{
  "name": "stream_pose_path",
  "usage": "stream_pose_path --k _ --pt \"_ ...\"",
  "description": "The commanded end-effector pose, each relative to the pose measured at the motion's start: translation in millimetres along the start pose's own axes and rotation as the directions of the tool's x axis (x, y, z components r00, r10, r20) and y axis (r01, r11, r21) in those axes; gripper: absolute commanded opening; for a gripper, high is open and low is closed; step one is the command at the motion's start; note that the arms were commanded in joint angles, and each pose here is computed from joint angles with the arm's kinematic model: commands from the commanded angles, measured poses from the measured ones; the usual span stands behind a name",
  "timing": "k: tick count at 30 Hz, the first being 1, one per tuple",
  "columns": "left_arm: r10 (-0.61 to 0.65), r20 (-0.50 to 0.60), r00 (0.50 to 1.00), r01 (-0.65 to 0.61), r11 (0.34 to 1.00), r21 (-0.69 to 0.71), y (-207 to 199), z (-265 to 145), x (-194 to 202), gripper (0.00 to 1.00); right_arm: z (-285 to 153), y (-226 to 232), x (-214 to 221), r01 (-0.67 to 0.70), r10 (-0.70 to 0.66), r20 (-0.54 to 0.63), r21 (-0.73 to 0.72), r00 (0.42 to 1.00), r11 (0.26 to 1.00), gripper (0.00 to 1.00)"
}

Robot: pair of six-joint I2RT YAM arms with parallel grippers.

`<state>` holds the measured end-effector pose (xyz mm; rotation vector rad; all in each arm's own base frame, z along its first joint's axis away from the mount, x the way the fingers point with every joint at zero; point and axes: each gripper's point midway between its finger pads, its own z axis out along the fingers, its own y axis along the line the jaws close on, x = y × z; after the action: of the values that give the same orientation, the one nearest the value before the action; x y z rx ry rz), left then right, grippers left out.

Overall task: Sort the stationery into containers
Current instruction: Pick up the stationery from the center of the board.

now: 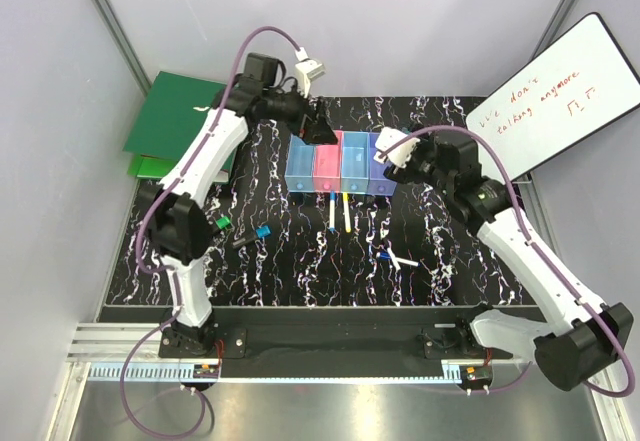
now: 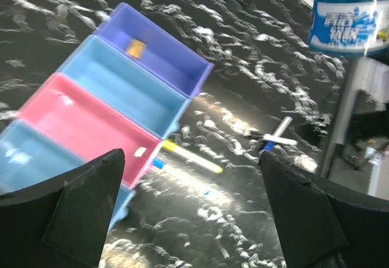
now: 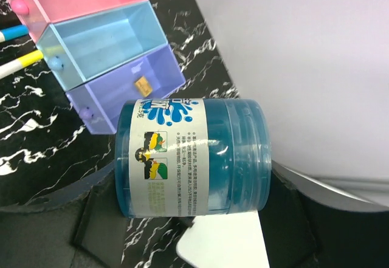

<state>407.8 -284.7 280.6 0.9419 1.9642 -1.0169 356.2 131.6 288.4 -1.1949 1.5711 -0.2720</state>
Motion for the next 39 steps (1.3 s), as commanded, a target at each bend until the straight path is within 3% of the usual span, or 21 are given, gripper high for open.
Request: stream_pose_path --k 1,9,16,39 --pt "-0.06 0.009 0.998 0.058 0.983 0.172 -32.4 20.6 -15.3 0.99 -16.7 -40.0 -41.8 0.103 -0.123 0.097 0.191 0.988 0.976 0.0" --pt "-0.118 0.053 0.992 0.101 0.963 0.251 -48.6 39.5 -37.6 0.99 -21.2 -31.7 -75.2 0.157 -0.193 0.145 0.226 0.97 0.961 0.0" --pt "-0.148 0.173 0.974 0.086 0.944 0.319 -56.1 45.3 -68.0 0.99 -14.8 -27.7 -81.5 0.156 -0.189 0.138 0.219 0.972 0.963 0.0" --pt "-0.157 0.154 0.975 0.038 0.812 0.583 -128.6 44.1 -74.1 0.98 -8.7 -22.2 -79.0 0.144 -0.178 0.134 0.229 0.975 0.963 0.0"
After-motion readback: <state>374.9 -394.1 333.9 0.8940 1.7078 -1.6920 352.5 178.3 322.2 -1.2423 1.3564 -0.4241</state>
